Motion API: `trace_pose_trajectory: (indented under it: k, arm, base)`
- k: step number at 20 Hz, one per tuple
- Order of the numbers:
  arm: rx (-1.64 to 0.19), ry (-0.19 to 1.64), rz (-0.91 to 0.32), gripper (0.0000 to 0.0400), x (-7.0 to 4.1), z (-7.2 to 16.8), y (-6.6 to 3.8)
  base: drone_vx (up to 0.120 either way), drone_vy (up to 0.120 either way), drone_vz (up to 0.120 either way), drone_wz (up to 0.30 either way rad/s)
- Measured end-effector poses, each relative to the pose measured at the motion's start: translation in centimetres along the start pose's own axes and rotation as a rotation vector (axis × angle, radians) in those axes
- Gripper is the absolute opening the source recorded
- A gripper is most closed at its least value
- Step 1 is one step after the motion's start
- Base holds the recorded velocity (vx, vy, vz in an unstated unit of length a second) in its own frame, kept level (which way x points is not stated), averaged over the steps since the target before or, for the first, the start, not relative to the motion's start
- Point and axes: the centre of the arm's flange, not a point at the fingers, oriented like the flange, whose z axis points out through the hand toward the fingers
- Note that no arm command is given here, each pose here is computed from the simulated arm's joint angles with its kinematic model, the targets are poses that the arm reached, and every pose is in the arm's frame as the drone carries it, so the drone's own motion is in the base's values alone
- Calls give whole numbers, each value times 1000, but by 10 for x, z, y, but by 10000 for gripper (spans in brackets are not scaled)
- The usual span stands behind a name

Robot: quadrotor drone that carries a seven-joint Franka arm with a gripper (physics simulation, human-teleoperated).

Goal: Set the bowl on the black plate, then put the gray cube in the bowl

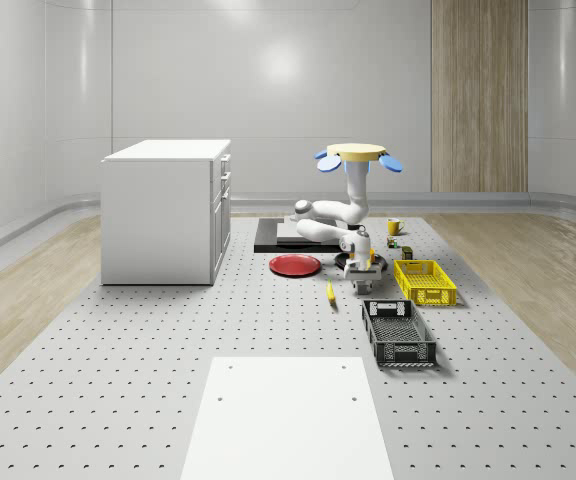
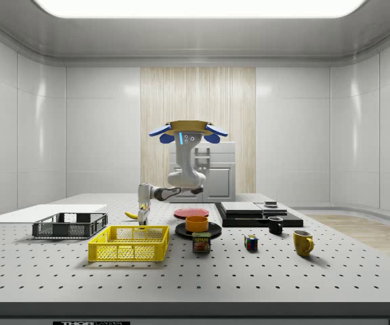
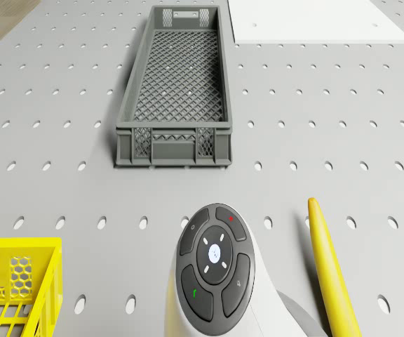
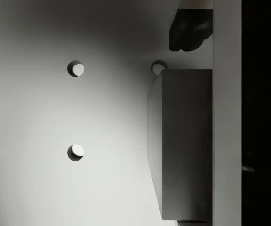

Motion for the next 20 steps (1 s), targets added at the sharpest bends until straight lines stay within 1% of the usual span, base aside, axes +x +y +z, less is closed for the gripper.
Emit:
trace_pose_trajectory:
  k: [1,3,7,20]
  arm:
    - [0,0,0,400,0,0,0]
    - [0,0,0,400,0,0,0]
    - [0,0,0,400,0,2,0]
    - [0,0,0,400,5,6,-5]
  base:
    - [0,0,0,0]
    - [0,-80,0,0]
    - [0,0,0,0]
    - [0,0,0,0]
